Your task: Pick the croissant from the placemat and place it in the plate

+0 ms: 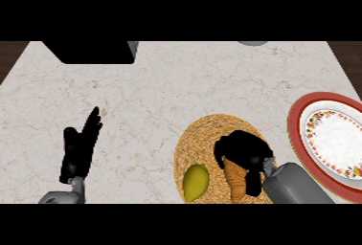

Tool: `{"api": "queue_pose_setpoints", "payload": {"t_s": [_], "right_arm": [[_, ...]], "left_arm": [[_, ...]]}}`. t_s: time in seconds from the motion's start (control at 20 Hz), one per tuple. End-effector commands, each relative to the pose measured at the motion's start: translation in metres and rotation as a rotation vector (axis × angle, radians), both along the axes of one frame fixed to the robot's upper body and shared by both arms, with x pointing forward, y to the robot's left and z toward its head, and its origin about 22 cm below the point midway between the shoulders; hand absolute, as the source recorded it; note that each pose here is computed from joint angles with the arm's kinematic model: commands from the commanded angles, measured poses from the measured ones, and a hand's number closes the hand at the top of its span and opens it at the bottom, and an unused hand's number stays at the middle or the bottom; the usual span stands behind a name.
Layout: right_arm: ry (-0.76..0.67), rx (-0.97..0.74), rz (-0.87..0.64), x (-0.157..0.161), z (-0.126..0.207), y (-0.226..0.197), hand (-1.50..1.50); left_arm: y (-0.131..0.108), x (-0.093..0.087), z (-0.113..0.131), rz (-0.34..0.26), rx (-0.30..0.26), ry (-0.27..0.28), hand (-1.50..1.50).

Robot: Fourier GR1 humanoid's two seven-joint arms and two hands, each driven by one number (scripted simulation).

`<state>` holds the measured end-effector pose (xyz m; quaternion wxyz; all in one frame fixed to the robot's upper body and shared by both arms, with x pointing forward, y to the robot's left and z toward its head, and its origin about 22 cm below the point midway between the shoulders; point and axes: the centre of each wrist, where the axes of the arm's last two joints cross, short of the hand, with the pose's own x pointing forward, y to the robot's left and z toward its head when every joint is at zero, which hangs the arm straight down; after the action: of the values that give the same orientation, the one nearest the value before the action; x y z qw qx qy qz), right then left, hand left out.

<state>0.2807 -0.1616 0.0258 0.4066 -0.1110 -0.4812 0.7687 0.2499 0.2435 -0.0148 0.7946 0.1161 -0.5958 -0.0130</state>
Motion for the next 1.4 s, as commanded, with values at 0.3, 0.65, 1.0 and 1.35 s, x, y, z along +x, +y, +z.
{"api": "queue_pose_setpoints", "payload": {"t_s": [0.3, 0.65, 1.0, 1.35], "right_arm": [[-0.211, 0.155, -0.396, 0.001, 0.006, -0.033, 1.50], [-0.450, 0.299, -0.819, -0.014, 0.040, -0.065, 1.50], [-0.767, 0.459, -0.952, -0.036, 0.089, -0.085, 1.50], [-0.820, 0.444, -1.122, -0.069, 0.121, -0.119, 1.50]], "left_arm": [[0.012, -0.003, 0.001, 0.022, -0.004, 0.003, 0.00], [0.023, -0.012, 0.006, 0.016, 0.003, -0.016, 0.00], [0.016, -0.002, 0.004, 0.023, -0.004, -0.010, 0.00], [0.026, -0.007, -0.001, 0.016, -0.014, -0.005, 0.00]]}}
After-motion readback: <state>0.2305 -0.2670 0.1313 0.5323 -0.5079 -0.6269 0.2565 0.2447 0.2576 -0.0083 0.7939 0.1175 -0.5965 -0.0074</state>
